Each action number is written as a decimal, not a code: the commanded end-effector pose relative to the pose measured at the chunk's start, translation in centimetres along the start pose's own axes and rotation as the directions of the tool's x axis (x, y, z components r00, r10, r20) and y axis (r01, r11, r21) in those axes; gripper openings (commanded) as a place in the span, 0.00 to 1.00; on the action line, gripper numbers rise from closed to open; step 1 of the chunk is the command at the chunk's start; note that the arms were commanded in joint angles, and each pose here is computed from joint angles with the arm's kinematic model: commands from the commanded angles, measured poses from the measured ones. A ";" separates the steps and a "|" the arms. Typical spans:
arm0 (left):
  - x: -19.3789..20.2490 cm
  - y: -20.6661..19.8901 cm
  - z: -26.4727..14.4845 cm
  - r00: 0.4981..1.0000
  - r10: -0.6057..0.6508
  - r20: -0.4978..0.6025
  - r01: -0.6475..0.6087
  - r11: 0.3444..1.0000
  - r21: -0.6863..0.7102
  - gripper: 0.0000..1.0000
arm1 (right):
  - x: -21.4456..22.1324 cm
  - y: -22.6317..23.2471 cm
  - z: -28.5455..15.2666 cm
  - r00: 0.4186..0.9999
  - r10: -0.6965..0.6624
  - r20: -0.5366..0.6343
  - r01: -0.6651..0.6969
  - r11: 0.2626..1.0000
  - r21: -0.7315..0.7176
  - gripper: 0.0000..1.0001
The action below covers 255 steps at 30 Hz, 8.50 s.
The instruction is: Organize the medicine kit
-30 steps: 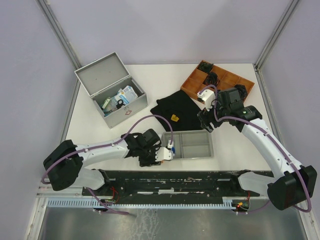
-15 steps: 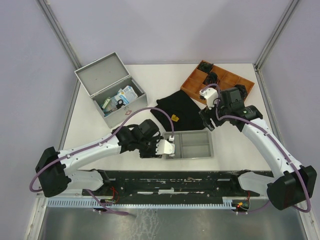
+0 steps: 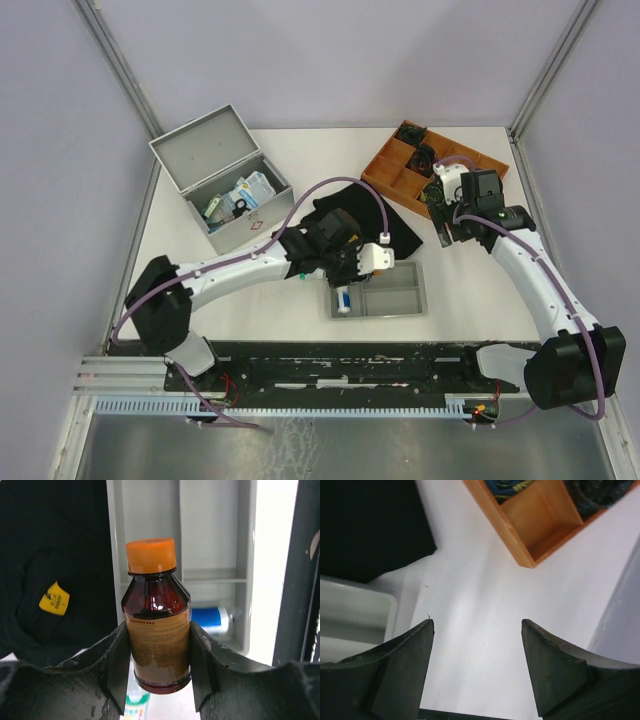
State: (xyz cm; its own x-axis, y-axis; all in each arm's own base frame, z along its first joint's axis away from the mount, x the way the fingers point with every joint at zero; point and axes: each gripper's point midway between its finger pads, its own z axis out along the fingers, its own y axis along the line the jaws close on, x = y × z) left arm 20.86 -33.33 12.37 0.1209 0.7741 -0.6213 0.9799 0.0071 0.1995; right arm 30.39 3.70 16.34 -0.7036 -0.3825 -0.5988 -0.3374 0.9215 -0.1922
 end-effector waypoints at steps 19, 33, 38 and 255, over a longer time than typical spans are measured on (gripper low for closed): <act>-5.5 2.6 10.4 0.998 -0.056 0.032 0.055 0.998 0.017 0.31 | -1.2 -4.2 -1.0 0.998 0.054 0.027 -0.057 0.985 0.161 0.80; -5.5 2.8 9.7 0.997 -0.068 0.026 0.068 0.998 -0.001 0.57 | -0.8 -3.4 -0.5 0.999 0.041 0.001 -0.041 0.993 0.111 0.79; -5.7 2.7 9.0 0.997 -0.071 0.024 0.071 0.997 -0.001 0.63 | -0.8 -3.3 -0.5 0.999 0.038 0.002 -0.038 0.993 0.108 0.79; 18.6 20.8 -15.0 0.907 -0.415 0.064 0.371 0.718 -0.589 0.89 | 5.3 8.9 7.1 0.935 0.140 -0.327 -0.264 0.889 -0.374 0.14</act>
State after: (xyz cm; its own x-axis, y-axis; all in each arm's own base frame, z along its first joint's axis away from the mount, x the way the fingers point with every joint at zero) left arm 40.00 -9.22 15.32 -0.3490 0.6135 -0.7084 0.5956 0.7288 0.3377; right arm 26.35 10.08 3.17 -0.9327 -0.2648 -0.2449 -0.3322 0.8952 0.2970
